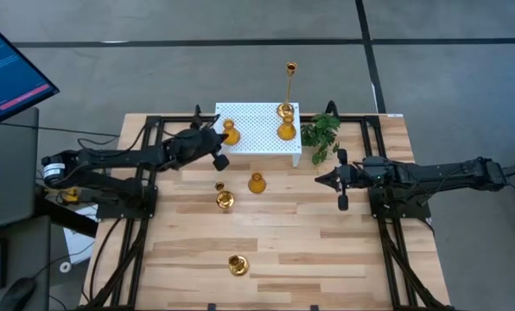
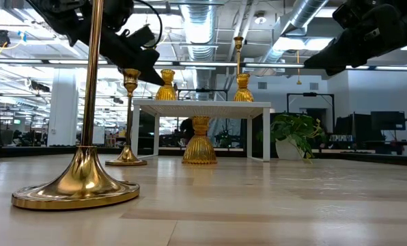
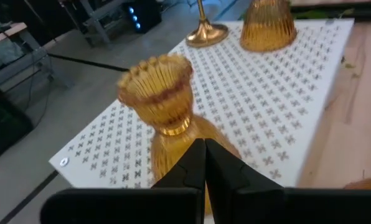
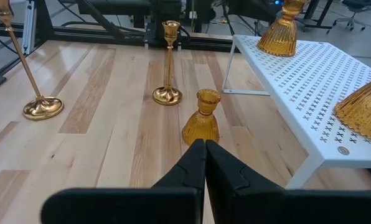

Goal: Pick & Place candle stick holders
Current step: Put the top gold vase on the shelf

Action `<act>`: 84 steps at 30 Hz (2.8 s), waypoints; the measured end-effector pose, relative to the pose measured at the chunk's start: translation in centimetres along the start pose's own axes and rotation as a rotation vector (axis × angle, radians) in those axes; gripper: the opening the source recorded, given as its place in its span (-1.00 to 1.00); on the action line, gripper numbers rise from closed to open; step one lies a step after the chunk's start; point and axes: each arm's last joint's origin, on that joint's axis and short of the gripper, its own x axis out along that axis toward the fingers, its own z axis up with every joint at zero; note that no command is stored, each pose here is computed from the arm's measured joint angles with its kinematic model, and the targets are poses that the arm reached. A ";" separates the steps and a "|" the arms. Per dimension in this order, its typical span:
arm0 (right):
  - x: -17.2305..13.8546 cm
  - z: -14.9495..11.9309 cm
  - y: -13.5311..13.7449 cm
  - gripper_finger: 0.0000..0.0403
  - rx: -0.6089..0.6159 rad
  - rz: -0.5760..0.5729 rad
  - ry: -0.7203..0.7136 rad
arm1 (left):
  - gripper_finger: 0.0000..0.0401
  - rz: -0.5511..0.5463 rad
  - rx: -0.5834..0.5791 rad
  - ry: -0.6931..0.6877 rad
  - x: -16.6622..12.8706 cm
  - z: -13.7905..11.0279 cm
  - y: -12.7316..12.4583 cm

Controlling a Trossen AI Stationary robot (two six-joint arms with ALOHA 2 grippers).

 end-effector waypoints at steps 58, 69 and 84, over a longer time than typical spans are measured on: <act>0.0 -0.2 0.0 -1.00 -0.003 0.000 0.017 | -0.99 0.045 -0.073 -0.148 7.5 -0.7 0.5; 0.0 -0.2 0.0 -1.00 -0.002 0.000 0.018 | -0.99 -0.015 -0.071 -0.156 9.3 -0.1 0.0; 0.0 -0.2 0.0 -1.00 -0.002 0.000 0.018 | -0.99 -0.066 -0.076 -0.172 9.4 -0.1 -0.2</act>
